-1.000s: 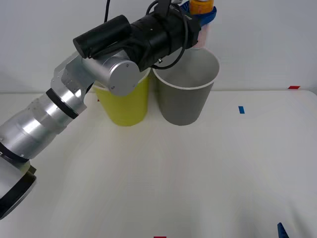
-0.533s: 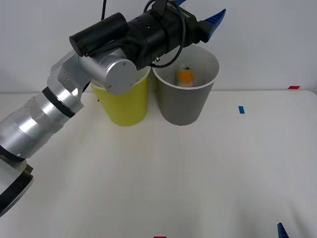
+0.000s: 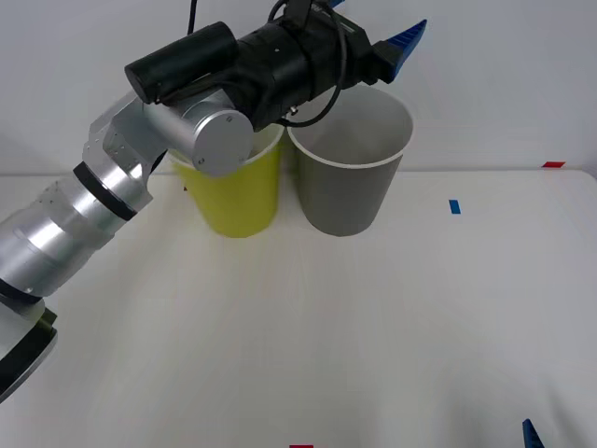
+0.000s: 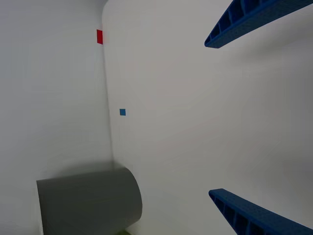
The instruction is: Put cans in the gray bin and PET bottles in the light green bin.
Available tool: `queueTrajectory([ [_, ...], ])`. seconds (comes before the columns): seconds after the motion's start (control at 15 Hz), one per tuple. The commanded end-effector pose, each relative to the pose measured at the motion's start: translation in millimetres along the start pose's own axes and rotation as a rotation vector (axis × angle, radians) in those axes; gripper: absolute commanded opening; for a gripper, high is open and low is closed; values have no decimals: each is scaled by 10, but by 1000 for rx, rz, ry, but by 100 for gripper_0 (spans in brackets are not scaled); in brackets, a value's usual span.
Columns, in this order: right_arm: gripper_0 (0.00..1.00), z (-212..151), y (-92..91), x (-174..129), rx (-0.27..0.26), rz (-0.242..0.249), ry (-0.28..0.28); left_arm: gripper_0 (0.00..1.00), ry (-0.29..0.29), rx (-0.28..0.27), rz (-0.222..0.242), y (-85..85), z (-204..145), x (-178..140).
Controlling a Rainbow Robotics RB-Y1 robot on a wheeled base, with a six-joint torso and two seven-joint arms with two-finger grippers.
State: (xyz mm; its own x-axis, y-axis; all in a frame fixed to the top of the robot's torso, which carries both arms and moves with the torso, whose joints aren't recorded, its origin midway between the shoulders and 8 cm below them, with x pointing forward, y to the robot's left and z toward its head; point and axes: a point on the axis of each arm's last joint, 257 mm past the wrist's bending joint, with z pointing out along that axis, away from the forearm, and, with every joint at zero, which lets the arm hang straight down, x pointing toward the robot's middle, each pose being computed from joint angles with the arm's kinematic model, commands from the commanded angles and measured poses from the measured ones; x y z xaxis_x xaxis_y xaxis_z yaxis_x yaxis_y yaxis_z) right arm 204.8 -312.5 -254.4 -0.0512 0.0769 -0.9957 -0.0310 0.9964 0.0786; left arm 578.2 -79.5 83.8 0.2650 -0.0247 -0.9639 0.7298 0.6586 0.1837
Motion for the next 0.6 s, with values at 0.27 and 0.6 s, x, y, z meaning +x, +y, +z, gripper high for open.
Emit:
queueTrajectory([
  [0.27,100,0,0,0,0,0,0,100,131,47,46,57,-304,-181],
  [0.6,100,0,0,0,0,0,0,100,185,33,4,219,-720,-245],
])
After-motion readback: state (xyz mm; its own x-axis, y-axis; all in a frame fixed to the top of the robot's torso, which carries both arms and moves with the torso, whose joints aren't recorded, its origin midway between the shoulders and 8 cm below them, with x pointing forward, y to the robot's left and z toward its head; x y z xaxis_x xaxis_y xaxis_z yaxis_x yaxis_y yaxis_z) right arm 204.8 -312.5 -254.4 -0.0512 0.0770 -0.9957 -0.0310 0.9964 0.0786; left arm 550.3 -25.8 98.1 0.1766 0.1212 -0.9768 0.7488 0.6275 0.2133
